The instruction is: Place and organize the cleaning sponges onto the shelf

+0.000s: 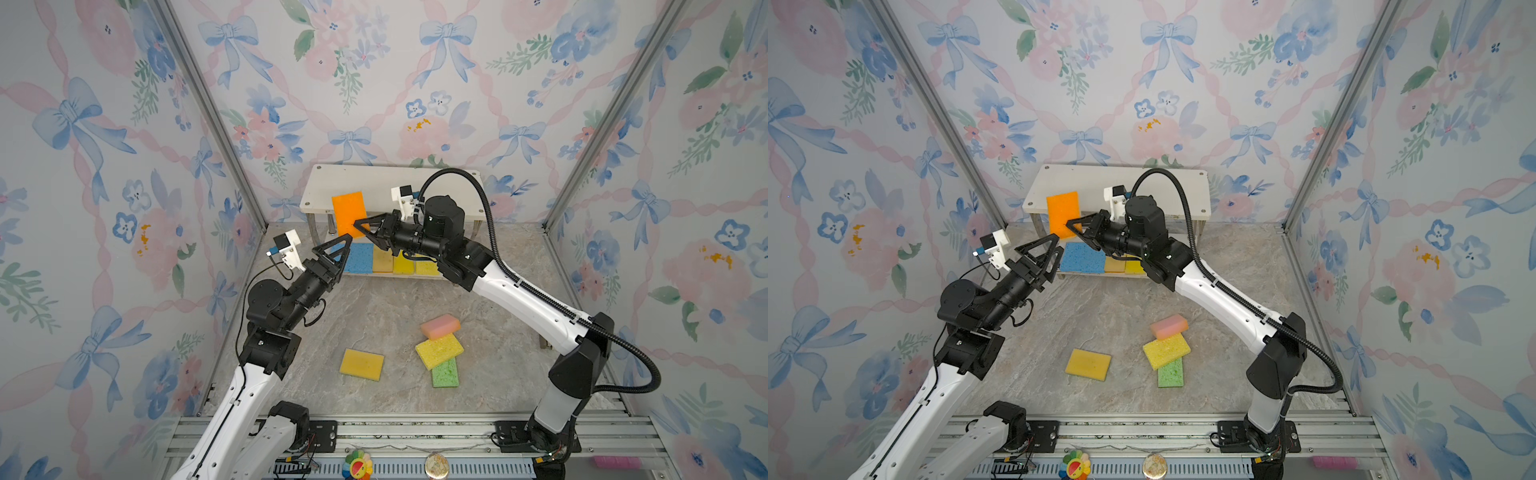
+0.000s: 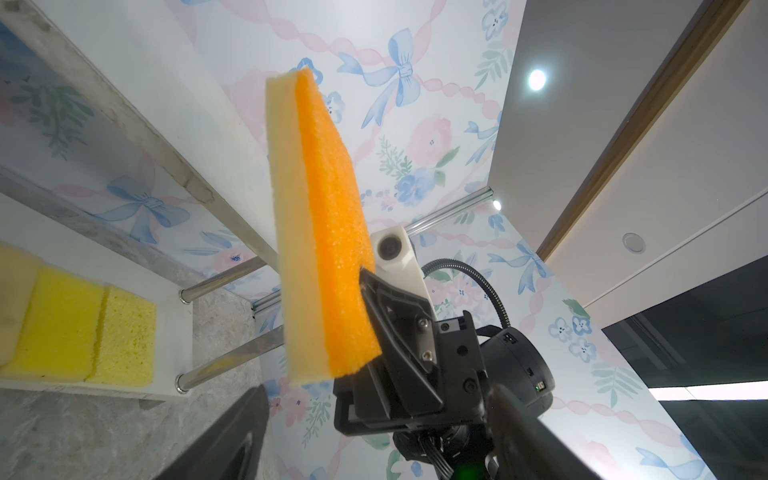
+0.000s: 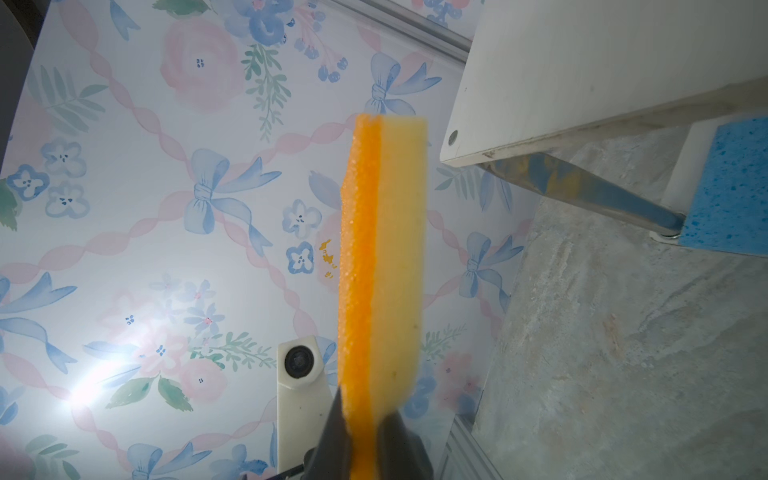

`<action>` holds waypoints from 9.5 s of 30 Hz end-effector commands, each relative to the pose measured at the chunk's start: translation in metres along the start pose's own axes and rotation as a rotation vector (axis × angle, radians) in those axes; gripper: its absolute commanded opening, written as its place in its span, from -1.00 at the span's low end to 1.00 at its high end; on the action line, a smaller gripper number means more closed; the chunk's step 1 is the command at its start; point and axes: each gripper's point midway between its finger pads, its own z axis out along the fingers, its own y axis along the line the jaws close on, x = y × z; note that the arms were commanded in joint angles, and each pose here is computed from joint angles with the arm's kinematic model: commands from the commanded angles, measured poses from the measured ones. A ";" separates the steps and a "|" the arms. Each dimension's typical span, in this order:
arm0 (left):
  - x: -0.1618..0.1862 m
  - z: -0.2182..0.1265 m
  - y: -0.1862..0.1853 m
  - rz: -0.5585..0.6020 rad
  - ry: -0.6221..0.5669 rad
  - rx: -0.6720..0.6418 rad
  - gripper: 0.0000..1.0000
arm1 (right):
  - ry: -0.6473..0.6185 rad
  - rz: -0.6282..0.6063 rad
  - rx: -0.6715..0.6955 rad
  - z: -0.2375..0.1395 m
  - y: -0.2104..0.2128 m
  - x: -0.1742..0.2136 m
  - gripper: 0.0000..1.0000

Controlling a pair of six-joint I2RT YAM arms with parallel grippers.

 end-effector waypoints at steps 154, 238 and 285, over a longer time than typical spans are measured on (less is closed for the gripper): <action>-0.161 0.090 0.091 0.492 0.080 -0.645 0.96 | -0.040 -0.175 0.136 -0.134 -0.004 -0.037 0.22; -0.227 0.110 0.038 0.493 -0.085 -0.523 0.96 | -0.080 -0.230 0.356 -0.178 -0.038 -0.056 0.95; 0.099 -0.037 0.202 0.124 0.425 -0.664 0.95 | -0.008 0.469 1.033 -0.250 -0.371 0.068 0.56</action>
